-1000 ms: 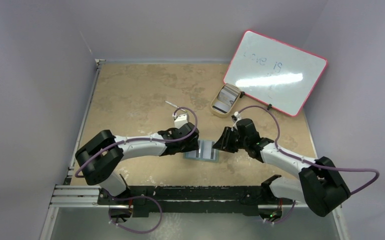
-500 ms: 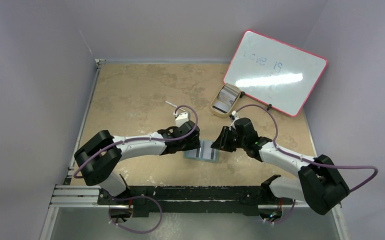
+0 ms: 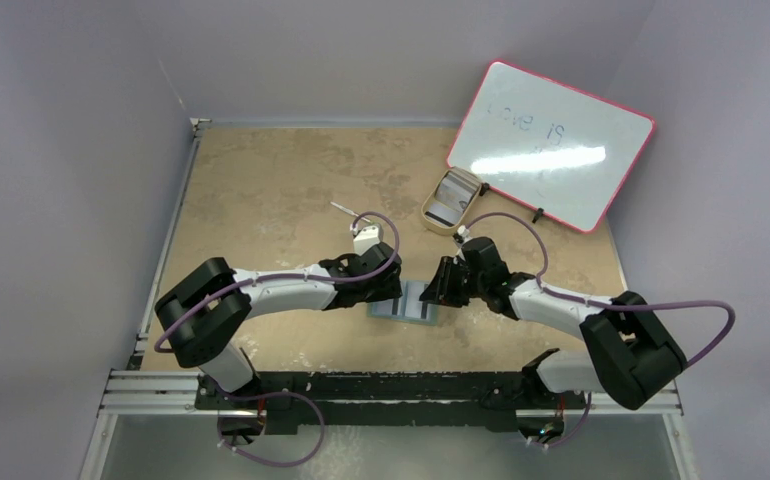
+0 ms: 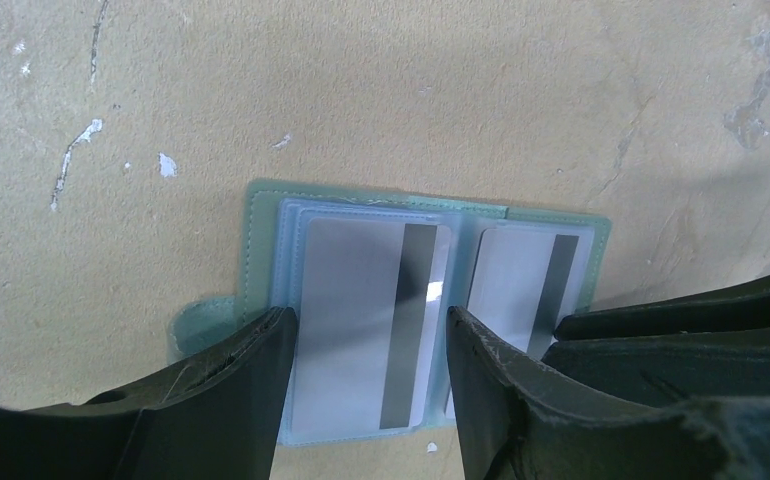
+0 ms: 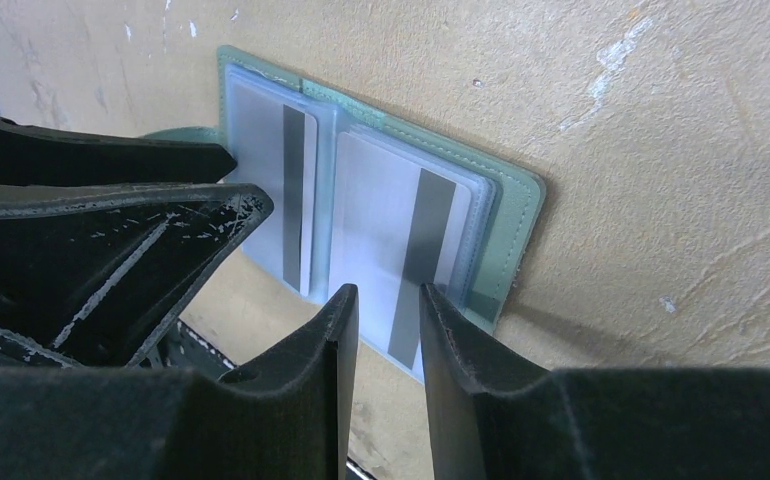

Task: Put the credit cards into the card holder
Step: Turn over the card slot in the card holder.

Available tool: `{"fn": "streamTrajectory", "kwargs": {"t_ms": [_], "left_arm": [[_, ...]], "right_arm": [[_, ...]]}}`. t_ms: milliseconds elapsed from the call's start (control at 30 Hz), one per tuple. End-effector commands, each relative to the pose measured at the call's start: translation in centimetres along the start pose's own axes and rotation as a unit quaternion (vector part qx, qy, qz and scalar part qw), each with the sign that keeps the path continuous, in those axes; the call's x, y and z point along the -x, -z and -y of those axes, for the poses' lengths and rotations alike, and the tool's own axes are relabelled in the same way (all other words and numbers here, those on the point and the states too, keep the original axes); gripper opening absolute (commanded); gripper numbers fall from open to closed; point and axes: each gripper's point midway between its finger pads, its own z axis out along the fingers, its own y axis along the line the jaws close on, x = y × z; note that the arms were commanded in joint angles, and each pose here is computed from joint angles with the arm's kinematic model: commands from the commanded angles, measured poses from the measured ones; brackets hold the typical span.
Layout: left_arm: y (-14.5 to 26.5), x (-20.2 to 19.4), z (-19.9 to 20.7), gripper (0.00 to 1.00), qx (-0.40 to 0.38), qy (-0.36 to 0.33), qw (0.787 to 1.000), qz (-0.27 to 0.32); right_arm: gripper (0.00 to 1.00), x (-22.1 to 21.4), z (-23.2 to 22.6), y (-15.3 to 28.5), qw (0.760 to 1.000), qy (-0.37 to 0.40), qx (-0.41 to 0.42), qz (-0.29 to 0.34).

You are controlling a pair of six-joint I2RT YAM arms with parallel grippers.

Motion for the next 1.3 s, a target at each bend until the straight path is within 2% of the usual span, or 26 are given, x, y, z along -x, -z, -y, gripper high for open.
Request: {"fn": "streamTrajectory", "kwargs": {"t_ms": [0,567,1267], "left_arm": [[0.3,1.4,0.3,0.57,0.004,-0.009,1.0,0.02],[0.2,1.4,0.2,0.56,0.012,-0.012,1.0,0.019],[0.5,0.5,3.2,0.56,-0.065,0.018,0.998,-0.006]], "right_arm": [[0.32,0.5,-0.5,-0.1,1.0,0.007,0.002,0.008],[0.31,0.4,-0.5,-0.1,1.0,0.005,0.004,0.007],[0.3,0.2,-0.4,-0.1,1.0,0.007,0.004,0.009]]}}
